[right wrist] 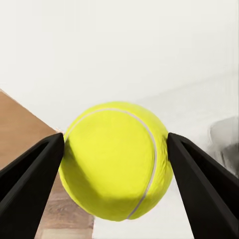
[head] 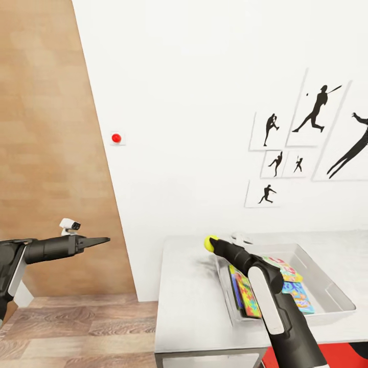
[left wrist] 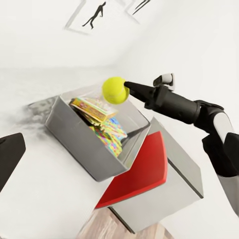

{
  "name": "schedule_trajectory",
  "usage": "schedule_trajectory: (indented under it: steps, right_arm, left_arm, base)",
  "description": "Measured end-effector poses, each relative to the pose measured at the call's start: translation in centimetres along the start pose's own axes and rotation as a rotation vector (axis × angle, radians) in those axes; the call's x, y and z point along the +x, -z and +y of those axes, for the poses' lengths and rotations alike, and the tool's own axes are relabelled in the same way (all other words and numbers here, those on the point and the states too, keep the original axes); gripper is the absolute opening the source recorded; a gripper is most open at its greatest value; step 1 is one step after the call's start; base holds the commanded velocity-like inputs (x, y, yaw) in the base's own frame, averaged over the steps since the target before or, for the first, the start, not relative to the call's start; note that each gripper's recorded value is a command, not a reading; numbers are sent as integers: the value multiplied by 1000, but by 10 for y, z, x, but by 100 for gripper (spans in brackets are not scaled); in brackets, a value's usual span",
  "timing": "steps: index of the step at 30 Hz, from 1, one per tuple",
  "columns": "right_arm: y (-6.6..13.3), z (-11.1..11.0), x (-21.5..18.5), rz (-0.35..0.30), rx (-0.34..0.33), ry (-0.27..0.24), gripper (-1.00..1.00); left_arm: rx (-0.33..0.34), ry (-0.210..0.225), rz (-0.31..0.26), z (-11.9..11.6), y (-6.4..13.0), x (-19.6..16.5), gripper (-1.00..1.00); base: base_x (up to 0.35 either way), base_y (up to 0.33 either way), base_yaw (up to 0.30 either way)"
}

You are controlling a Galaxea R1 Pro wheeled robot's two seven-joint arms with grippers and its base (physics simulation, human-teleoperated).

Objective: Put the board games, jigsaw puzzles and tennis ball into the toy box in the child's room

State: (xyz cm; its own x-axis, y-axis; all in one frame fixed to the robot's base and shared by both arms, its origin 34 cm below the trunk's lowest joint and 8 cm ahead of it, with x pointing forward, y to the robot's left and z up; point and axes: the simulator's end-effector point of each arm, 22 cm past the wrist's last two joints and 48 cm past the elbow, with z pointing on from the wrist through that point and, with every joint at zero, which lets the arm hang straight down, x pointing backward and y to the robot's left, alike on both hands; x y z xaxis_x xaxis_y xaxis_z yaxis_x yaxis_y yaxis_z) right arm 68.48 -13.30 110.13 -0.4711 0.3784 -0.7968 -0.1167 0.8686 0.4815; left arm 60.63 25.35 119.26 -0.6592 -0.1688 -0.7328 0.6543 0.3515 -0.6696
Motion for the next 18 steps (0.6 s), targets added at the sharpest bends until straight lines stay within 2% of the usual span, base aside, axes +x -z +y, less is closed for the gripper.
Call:
schedule_trajectory:
  steps: [3, 10, 14, 18]
  right_arm:
    - [5, -15, -11, -25, 15, -34, -100]
    - [28, -72, -24, -83, 47, -165, -100]
    - [33, -80, -24, -85, 57, -180, -100]
    - [34, -86, -12, -31, 91, -174, -100]
  left_arm:
    - [1, -4, -2, -2, 0, -1, 100]
    - [3, -15, -6, -8, 2, -4, 100]
    - [6, -21, -9, -11, 2, -5, 100]
    - [8, -27, -12, -14, 3, -7, 100]
  base:
    - [0, -193, 0]
    - [0, -279, 0]
    - [0, -224, 0]
    - [0, -50, 0]
